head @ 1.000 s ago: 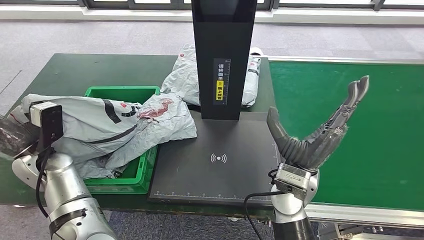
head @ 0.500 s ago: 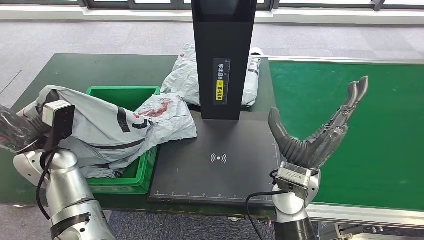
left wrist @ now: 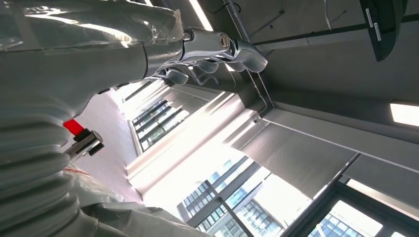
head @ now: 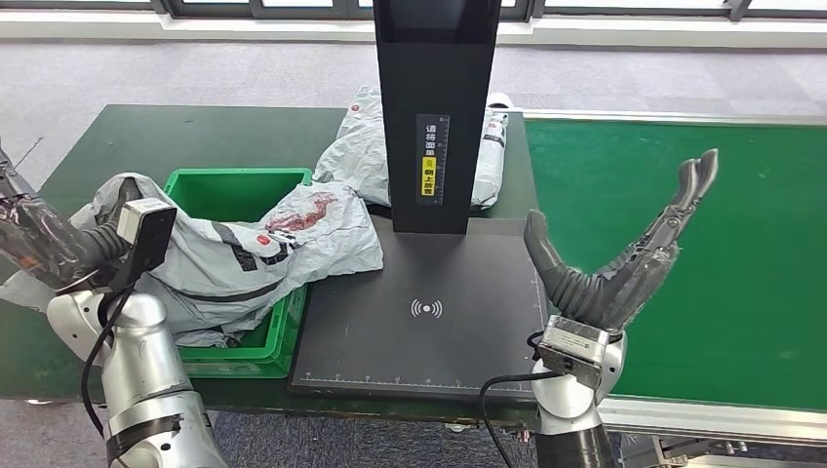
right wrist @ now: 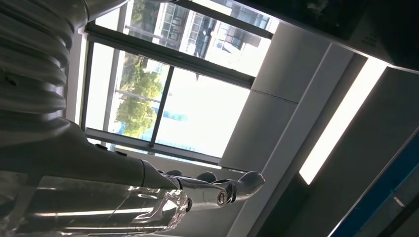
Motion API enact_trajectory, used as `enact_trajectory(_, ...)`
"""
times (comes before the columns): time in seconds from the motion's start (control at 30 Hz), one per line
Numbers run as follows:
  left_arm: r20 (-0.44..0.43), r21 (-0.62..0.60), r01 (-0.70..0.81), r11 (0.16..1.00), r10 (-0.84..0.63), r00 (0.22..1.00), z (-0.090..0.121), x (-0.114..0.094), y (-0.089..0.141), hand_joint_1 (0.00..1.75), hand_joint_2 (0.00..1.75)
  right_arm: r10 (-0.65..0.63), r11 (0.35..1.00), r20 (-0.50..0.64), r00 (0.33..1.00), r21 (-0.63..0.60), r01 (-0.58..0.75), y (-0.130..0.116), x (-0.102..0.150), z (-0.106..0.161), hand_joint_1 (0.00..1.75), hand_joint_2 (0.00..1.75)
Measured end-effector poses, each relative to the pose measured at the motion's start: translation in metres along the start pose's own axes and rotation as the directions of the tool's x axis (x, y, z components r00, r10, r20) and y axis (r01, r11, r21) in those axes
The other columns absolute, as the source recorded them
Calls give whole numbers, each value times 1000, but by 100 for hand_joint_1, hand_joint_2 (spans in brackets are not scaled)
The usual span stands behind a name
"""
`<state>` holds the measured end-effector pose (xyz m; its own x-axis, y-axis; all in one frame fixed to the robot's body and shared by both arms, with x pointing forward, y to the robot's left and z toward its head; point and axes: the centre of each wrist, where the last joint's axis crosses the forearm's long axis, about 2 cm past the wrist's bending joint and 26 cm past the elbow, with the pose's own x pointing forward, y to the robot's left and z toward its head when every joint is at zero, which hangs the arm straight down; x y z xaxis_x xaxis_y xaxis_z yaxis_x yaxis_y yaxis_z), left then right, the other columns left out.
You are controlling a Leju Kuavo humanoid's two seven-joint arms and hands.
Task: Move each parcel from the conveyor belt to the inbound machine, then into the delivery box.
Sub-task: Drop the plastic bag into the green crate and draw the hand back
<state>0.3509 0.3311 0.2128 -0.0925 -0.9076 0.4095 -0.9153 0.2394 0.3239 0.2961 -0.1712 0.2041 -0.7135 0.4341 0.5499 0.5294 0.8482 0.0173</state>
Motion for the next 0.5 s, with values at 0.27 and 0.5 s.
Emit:
enact_trajectory(0.27,15,-22,24,999,-24,1000,1,-1,0,0,175,-1,1000,-8,1000,-4,1,-1,-1,0,0,175)
enact_trajectory(0.5,0,-26,36,999,-36,999,2,-5,0,0,175,6,1000,-15,1000,-1,-6,-1,-3,2,0,175)
